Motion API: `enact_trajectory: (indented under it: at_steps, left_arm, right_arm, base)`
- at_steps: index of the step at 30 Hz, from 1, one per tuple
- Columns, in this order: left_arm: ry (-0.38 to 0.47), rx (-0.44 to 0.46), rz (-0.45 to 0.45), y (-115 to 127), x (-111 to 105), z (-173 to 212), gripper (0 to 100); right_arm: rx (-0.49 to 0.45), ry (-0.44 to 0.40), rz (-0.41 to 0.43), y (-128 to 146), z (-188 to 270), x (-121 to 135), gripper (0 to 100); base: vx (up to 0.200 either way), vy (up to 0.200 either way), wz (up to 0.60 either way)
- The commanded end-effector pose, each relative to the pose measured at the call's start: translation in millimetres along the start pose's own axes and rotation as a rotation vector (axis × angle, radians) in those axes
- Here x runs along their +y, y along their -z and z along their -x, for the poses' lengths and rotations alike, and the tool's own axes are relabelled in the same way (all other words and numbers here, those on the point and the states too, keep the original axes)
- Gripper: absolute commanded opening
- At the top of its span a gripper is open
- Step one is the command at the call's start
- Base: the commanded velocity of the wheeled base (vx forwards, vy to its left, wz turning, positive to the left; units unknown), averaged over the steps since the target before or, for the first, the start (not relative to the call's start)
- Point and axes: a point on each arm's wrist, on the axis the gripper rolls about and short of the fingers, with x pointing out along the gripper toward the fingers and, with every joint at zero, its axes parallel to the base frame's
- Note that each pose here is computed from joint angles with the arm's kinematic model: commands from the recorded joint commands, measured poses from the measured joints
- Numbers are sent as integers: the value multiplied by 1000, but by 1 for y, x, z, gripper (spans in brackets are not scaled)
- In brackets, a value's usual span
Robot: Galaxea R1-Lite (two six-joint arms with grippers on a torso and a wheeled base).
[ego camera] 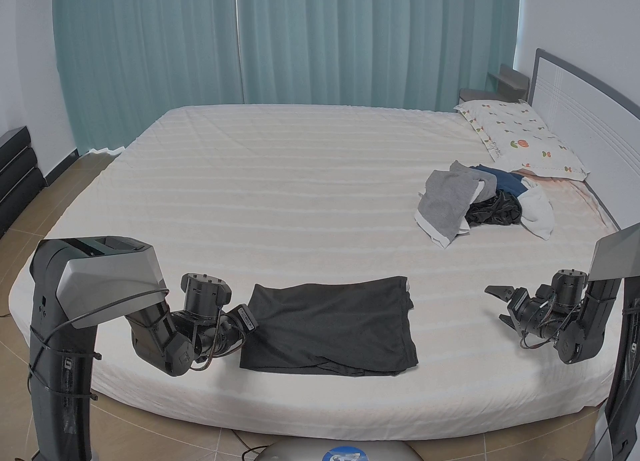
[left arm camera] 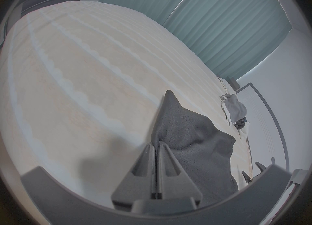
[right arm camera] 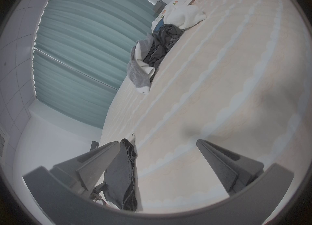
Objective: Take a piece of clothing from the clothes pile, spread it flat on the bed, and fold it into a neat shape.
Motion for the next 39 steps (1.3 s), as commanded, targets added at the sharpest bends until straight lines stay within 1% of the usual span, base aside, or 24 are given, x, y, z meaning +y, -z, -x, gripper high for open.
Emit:
enact_trajectory:
  at_steps: [1, 32, 39]
  left_arm:
    - [-1, 0, 0, 0, 0, 0, 0]
    - [-9, -4, 7, -2, 4, -1, 0]
    - [-9, -2, 6, -1, 4, -1, 0]
  right_arm:
    - [0, 0, 0, 0, 0, 0, 100]
    - [5, -2, 4, 2, -1, 1, 100]
    - [5, -2, 5, 2, -1, 1, 100]
  base:
    - [0, 200, 0]
    - [0, 200, 0]
    - [0, 0, 0]
